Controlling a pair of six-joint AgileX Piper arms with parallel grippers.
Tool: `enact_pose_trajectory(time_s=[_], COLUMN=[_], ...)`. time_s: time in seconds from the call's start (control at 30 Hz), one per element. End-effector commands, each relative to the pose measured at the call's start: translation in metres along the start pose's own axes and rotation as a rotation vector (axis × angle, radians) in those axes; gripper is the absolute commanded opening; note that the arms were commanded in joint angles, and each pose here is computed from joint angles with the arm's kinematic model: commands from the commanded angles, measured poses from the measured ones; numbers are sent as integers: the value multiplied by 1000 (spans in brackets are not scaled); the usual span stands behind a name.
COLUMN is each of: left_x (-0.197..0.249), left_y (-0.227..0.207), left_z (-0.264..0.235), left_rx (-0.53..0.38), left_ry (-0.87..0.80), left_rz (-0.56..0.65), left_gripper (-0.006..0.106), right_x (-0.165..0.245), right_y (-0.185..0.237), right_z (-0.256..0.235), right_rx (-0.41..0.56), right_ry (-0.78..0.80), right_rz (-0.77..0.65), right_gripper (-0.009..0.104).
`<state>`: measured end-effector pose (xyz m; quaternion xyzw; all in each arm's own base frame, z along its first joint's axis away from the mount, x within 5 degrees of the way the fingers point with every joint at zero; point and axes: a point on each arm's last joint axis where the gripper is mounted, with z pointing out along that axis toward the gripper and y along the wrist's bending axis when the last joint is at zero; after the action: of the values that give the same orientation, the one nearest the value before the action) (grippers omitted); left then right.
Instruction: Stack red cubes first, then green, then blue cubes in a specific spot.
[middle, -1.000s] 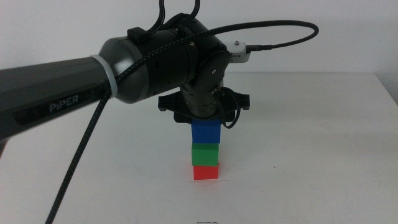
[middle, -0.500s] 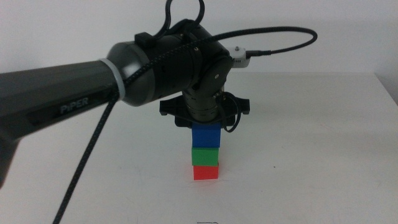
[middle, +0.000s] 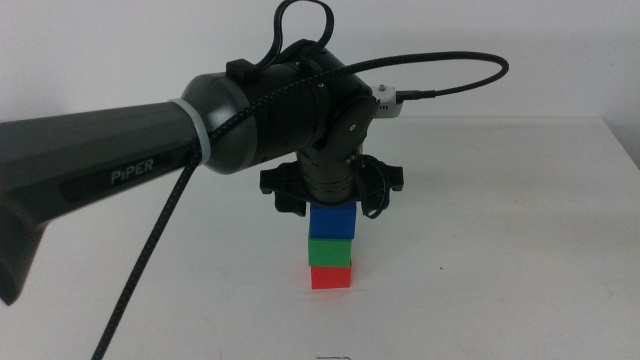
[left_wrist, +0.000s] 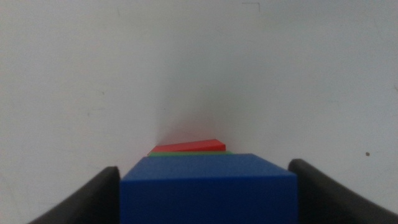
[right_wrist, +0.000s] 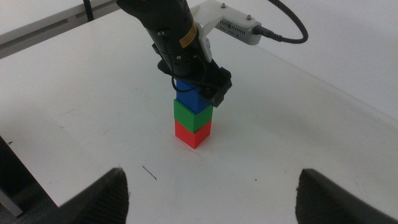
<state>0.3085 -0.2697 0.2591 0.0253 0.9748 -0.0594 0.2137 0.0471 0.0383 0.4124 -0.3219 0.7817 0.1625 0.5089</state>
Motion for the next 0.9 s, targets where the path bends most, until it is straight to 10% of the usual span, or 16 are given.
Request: enact_pose_trajectory(time_s=[0.0, 0.87], left_x=[-10, -12], left_y=[-3, 37], left_z=[-29, -181], left_rx=[66, 176], left_ry=[-81, -282], left_rz=[-20, 31], left_gripper=[94, 94], right_x=[-11, -11], right_y=[-2, -2], right_z=[-2, -2], right_rx=[21, 21], right_ry=[-81, -81], right_rz=[-14, -14], right_gripper=[87, 87])
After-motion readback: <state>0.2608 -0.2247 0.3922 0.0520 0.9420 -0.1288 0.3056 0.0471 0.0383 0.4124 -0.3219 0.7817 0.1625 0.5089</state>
